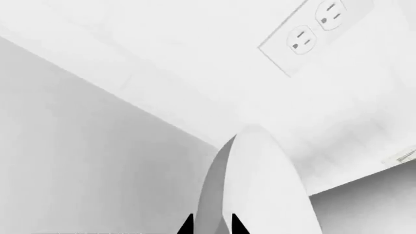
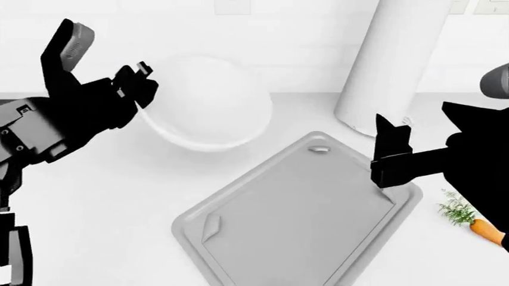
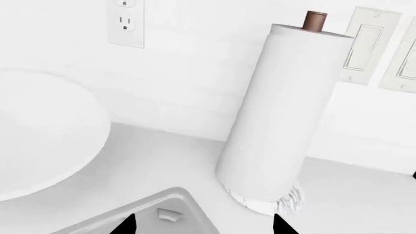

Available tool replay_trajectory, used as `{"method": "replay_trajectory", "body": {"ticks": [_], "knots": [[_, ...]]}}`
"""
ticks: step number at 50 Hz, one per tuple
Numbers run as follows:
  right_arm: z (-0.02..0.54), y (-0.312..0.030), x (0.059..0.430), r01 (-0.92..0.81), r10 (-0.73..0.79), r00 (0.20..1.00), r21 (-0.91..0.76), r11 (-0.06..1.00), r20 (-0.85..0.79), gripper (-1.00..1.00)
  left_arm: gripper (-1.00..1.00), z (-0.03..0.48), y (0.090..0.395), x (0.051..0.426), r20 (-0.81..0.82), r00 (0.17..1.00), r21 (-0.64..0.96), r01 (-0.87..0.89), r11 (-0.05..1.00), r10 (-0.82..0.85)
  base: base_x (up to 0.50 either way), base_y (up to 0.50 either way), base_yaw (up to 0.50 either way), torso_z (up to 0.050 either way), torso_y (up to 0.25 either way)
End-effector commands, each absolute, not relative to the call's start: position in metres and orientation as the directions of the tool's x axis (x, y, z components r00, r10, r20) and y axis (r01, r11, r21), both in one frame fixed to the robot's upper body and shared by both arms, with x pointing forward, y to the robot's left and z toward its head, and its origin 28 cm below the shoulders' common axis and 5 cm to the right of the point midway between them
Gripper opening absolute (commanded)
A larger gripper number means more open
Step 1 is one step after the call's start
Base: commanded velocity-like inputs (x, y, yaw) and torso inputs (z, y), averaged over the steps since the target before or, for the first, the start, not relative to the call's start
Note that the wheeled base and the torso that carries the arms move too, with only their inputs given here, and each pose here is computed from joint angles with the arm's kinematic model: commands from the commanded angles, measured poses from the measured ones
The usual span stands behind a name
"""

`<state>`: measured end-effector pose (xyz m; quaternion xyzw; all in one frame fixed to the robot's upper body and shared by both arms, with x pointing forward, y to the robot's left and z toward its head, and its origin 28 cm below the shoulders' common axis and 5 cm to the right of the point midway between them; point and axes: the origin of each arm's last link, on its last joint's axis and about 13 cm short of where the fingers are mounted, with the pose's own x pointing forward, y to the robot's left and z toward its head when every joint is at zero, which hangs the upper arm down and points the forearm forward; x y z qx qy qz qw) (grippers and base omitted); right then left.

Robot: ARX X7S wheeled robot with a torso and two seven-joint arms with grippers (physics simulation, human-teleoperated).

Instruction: Place the two vegetables and bowl onto the tray for setting up a vegetable dip station.

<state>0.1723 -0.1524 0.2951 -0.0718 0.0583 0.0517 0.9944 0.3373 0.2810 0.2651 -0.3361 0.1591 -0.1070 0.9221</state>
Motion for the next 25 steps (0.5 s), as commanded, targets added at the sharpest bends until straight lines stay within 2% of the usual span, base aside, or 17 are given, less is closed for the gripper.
{"method": "replay_trajectory", "body": {"ticks": [1, 4, 25], "knots": [[0.301, -0.155, 0.166, -0.086, 0.071, 0.992, -0.137, 0.987, -0.105, 1.00, -1.00, 0.276, 0.273, 0.326, -0.137, 0.907, -0.707, 0.192, 0.681, -0.398, 0.00, 0.00, 0.00, 0.000, 0.000], [0.303, -0.157, 0.163, -0.077, 0.063, 0.993, -0.138, 0.987, -0.098, 1.00, -1.00, 0.277, 0.264, 0.323, -0.132, 0.875, -0.700, 0.250, 0.669, -0.466, 0.00, 0.00, 0.00, 0.000, 0.000], [0.351, -0.160, 0.134, -0.005, 0.007, 1.000, -0.181, 0.983, 0.014, 1.00, -1.00, 0.267, 0.236, 0.320, -0.182, 0.817, -0.684, 0.294, 0.667, -0.547, 0.00, 0.00, 0.00, 0.000, 0.000]]}}
